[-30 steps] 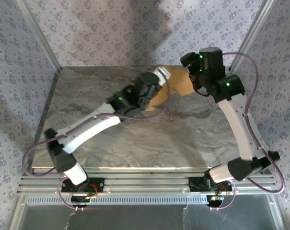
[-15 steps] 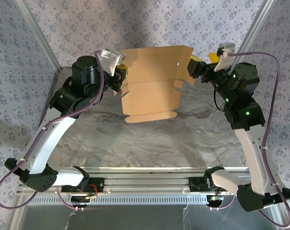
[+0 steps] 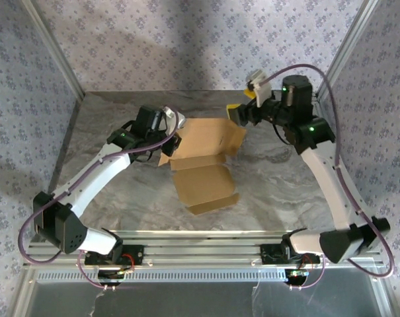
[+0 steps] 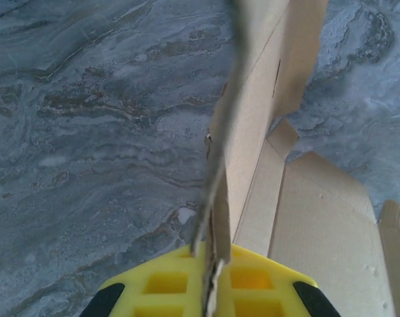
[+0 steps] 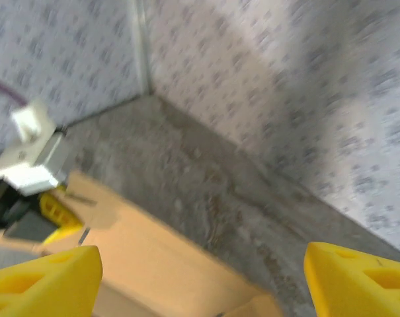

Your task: Fold the paper box

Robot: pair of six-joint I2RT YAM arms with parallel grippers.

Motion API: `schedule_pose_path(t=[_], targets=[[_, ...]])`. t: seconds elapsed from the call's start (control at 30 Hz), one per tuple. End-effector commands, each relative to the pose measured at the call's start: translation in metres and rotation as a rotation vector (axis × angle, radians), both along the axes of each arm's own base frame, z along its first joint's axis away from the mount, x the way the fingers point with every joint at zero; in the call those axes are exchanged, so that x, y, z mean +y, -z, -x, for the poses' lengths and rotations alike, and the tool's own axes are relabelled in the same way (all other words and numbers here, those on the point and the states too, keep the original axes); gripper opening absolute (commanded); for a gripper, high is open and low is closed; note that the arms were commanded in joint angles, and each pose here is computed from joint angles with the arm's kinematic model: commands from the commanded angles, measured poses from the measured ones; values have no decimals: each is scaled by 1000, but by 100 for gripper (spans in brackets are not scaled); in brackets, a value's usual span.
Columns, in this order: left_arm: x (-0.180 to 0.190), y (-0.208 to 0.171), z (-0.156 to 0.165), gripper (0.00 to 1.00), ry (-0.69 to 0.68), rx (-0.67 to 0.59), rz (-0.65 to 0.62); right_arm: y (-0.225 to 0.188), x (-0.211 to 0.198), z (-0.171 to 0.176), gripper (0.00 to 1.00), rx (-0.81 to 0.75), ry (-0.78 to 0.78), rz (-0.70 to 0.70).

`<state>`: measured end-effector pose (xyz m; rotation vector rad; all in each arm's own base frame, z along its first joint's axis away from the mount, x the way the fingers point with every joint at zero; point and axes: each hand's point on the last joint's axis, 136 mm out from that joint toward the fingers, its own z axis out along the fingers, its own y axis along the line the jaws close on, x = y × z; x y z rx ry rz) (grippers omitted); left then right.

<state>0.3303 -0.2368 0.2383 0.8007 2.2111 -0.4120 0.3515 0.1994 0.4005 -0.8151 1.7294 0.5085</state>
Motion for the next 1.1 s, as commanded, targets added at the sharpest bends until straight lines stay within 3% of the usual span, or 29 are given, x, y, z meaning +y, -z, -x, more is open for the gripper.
schedule_pose_path(t=[0.0,0.23,0.4,0.7,0.8,1.07], targets=[[-13,-32,-8,0,84,-143,48,34,15,7,81,5,-146,122],[-14,-27,-1,0,175,-169,-2,80,26,-22,83,-10,-239,302],[-12,-23,2,0,190,-172,-27,95,41,-21,83,-9,-353,366],[-12,-20,2,0,208,-181,-37,136,57,-52,74,-19,-326,492],[-12,-18,2,0,206,-178,-37,145,59,-59,66,-28,-301,530],[1,-16,-6,0,132,-157,40,159,64,-57,27,-63,-275,605]])
